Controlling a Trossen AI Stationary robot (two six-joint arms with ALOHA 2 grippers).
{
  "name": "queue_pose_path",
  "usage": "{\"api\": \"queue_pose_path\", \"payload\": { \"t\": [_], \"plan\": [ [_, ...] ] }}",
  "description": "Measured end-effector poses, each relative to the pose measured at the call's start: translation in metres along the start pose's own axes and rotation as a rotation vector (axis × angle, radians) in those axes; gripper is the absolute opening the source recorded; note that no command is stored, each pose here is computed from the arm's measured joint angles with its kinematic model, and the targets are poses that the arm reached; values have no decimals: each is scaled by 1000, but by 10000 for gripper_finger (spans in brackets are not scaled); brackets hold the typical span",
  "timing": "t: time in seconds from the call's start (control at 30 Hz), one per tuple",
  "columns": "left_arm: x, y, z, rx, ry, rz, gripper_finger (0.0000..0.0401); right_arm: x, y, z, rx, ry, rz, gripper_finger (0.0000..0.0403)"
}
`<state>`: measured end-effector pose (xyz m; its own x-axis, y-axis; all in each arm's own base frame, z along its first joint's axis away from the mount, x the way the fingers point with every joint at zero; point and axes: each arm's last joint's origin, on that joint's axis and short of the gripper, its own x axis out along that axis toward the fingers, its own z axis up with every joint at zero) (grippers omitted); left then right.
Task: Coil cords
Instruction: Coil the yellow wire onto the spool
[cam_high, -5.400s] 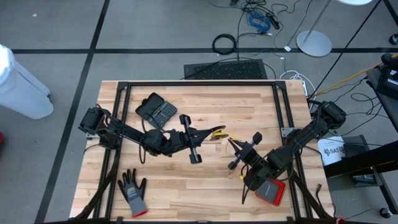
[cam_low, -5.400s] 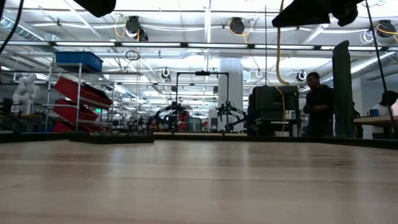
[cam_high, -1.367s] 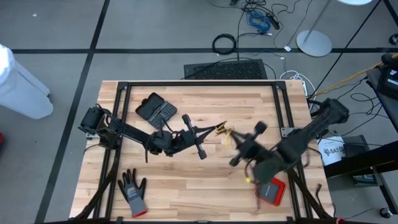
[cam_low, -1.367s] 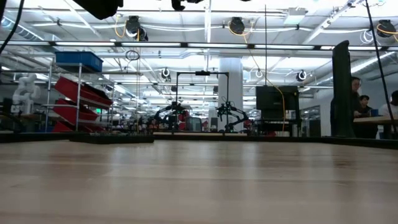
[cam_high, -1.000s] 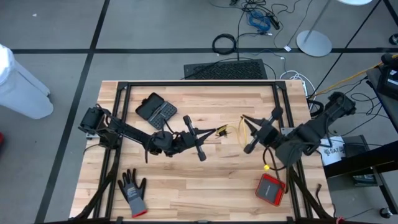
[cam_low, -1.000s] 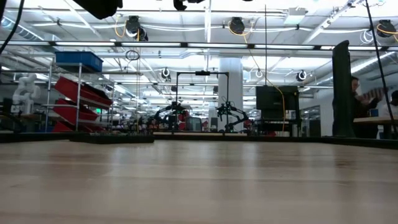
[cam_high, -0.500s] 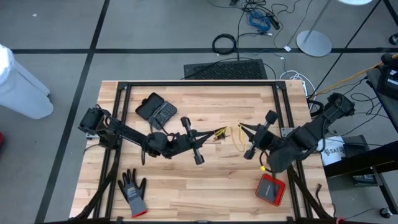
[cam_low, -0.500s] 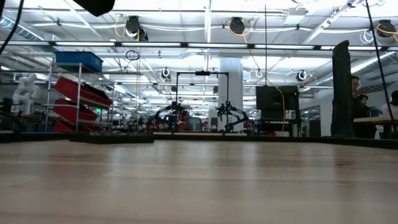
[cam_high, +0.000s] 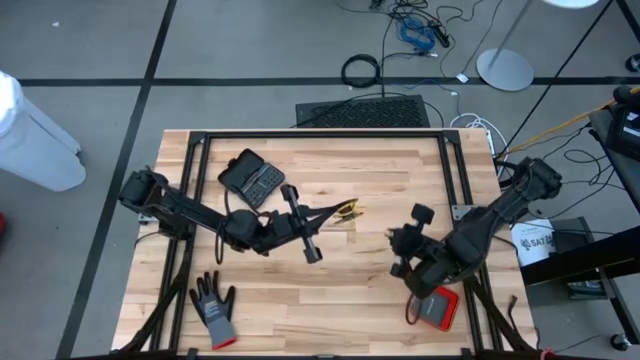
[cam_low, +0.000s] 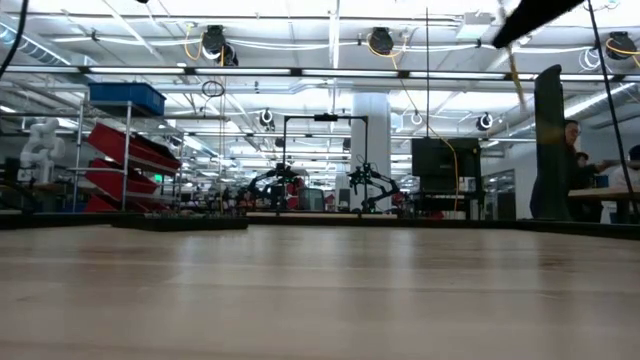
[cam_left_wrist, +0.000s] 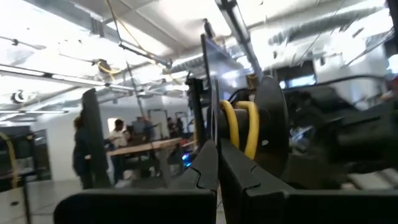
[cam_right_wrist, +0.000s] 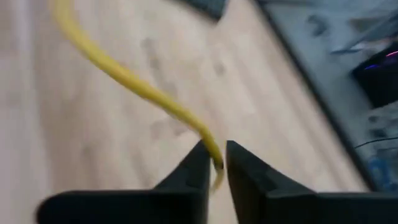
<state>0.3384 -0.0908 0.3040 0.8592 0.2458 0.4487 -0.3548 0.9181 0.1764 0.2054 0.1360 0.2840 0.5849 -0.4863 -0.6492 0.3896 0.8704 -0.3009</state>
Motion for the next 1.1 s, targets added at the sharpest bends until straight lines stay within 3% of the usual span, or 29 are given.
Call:
{"api": "queue_pose_path", "payload": {
  "t": [0.17,0.33,0.53,0.8,0.93,1.1],
  "plan": [
    [0,1,-1,36,41,15,2,-12,10,-9,-43,35,103,123],
    [0,1,0,35,42,20,2,-23,23,-5,-39,-117,141,205],
    [0,1,0,32,39,24,2,-13,47,8,63,-354,27,262],
    [-1,0,3,16,16,20,2,23,70,3,25,-433,-209,244],
    [-1,-2,4,19,-18,-50,2,25,72,2,-12,-420,-208,215],
    [-2,-4,5,9,-46,-104,2,14,67,12,-24,-400,-106,187]
  ]
}}
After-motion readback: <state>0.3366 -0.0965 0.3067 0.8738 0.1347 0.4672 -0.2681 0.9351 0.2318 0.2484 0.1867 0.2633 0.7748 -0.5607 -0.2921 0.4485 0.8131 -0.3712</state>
